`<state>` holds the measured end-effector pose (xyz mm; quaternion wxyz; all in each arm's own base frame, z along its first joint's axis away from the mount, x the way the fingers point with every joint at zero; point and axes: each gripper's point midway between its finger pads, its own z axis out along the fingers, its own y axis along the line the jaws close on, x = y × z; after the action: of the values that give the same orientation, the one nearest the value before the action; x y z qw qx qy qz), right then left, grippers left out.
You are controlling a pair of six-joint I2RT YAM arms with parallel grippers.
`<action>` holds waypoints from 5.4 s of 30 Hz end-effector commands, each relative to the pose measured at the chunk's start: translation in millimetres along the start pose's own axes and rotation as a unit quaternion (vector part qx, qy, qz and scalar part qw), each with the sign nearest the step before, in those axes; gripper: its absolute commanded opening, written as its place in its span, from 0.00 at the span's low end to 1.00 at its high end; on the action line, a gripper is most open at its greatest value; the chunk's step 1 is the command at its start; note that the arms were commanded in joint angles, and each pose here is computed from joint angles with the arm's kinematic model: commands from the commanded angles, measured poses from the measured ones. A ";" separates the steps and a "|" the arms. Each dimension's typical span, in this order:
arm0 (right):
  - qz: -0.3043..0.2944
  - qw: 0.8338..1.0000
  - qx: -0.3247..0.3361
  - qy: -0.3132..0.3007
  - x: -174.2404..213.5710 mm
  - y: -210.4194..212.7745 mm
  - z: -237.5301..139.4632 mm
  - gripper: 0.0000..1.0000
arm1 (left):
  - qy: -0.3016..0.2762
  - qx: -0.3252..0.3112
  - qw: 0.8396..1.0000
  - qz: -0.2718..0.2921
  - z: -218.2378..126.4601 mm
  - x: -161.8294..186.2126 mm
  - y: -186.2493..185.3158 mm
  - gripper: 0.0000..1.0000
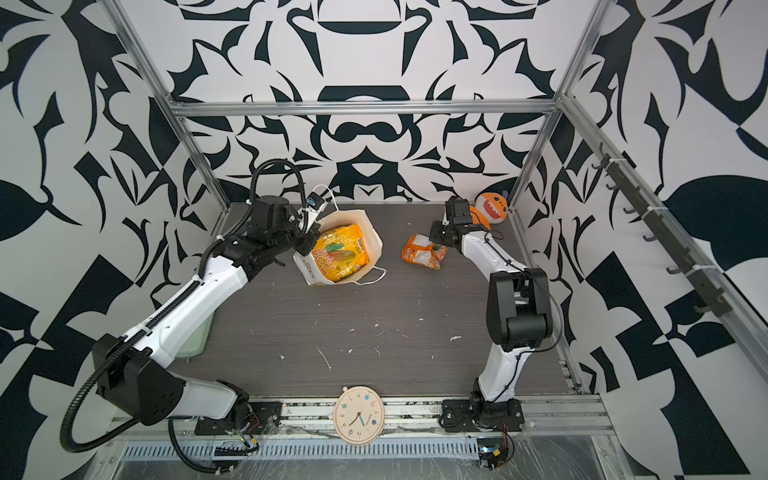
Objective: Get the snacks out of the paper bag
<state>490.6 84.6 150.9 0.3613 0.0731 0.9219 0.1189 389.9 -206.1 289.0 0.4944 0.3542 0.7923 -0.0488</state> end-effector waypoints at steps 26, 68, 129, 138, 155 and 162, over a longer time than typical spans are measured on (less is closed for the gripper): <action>0.010 0.998 0.053 0.032 21.3 -18.1 11.7 0.54 | -0.041 0.005 0.999 -0.006 -8.0 -16.9 -1.4 0.00; -0.026 0.995 -0.087 -0.031 -34.0 -0.8 40.9 0.68 | -0.043 0.000 0.999 -0.014 -19.3 -14.7 -1.4 0.00; 0.140 0.987 -0.028 0.070 76.0 -7.6 59.7 0.26 | -0.032 0.010 0.999 -0.017 -15.0 -7.2 -6.0 0.00; 0.132 0.989 -0.025 0.069 67.0 -6.5 77.1 0.27 | -0.030 0.009 0.999 -0.017 -17.5 -4.6 -6.3 0.00; 0.006 0.987 -0.148 -0.055 -11.1 79.5 -72.4 0.39 | -0.028 0.026 0.999 -0.015 -14.0 -3.1 -12.5 0.00; -0.137 0.937 -0.294 -0.128 2.9 177.4 -178.9 0.43 | -0.036 0.024 0.999 -0.015 -11.8 -7.0 -10.9 0.00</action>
<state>395.9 197.2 333.7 0.5076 -0.0739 0.8004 0.3104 376.3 -207.8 287.7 0.4995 0.3495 0.7891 -0.0758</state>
